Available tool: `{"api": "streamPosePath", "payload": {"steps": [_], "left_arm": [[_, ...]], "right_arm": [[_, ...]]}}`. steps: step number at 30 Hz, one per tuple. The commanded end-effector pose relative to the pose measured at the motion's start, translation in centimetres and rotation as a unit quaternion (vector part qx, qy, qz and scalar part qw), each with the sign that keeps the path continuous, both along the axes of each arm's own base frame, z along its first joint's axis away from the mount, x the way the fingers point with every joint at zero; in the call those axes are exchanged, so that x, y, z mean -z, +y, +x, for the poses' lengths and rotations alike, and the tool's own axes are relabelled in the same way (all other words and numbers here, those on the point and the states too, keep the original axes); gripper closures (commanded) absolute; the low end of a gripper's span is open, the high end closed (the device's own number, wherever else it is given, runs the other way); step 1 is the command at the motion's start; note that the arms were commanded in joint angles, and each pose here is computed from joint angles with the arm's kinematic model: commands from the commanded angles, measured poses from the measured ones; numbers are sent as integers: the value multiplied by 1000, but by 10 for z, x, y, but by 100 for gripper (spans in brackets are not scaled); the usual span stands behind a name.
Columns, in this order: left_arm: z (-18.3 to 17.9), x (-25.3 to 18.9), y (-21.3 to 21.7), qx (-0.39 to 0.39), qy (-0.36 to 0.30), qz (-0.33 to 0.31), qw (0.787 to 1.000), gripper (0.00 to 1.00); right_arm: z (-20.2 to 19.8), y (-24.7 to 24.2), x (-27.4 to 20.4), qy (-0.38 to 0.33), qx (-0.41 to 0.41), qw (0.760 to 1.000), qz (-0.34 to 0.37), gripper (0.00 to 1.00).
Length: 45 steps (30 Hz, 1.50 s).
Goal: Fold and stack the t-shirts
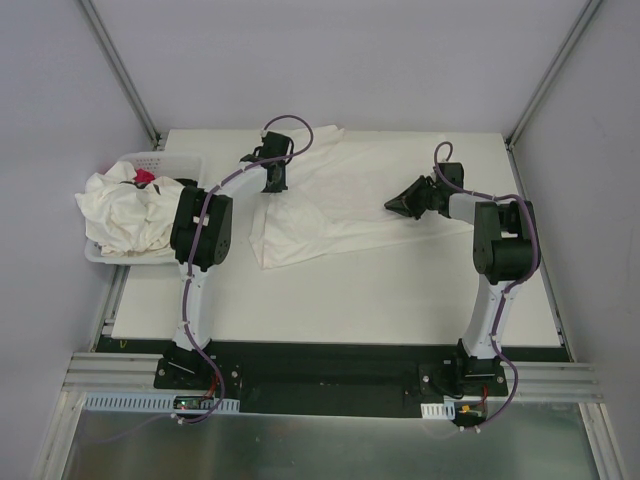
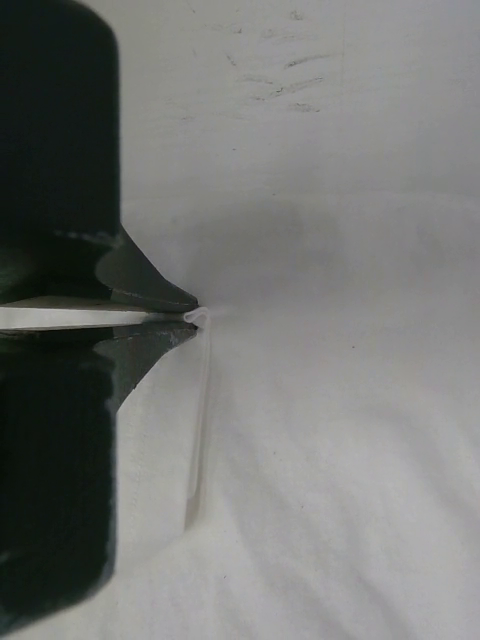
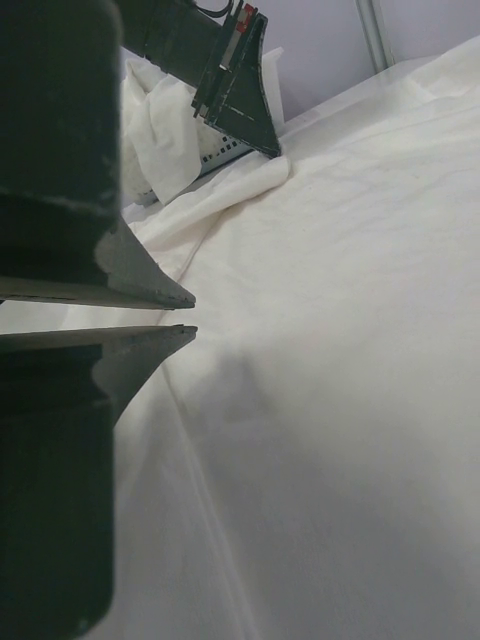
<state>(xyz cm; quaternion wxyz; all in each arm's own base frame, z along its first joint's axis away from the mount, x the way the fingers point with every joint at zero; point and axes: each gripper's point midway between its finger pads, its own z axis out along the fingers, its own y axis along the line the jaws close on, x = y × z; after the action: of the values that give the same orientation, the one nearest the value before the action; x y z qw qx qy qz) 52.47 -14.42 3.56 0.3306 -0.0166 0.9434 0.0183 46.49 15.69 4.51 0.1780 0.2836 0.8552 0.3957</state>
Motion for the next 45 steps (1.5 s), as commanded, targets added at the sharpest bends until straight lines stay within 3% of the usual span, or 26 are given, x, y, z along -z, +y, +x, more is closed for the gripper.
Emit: {"api": "streamPosePath", "payload": {"steps": [1, 25, 39, 42, 45], "left_arm": [[3, -26, -1, -1, -16, 3, 1000, 100], [-29, -149, -51, 61, -89, 11, 994, 100], [-30, -79, -48, 53, -23, 37, 998, 100], [-28, -60, -49, 52, -9, 40, 998, 94], [-26, -43, -50, 54, 9, 25, 998, 79]], "right_arm": [[7, 1, -14, -26, -4, 1000, 9, 86], [3, 18, -5, -22, -10, 999, 26, 86], [-5, -8, -32, -46, 13, 998, 37, 87], [-5, -14, -41, -55, 17, 998, 39, 87], [-5, -16, -46, -61, 18, 997, 39, 87]]}}
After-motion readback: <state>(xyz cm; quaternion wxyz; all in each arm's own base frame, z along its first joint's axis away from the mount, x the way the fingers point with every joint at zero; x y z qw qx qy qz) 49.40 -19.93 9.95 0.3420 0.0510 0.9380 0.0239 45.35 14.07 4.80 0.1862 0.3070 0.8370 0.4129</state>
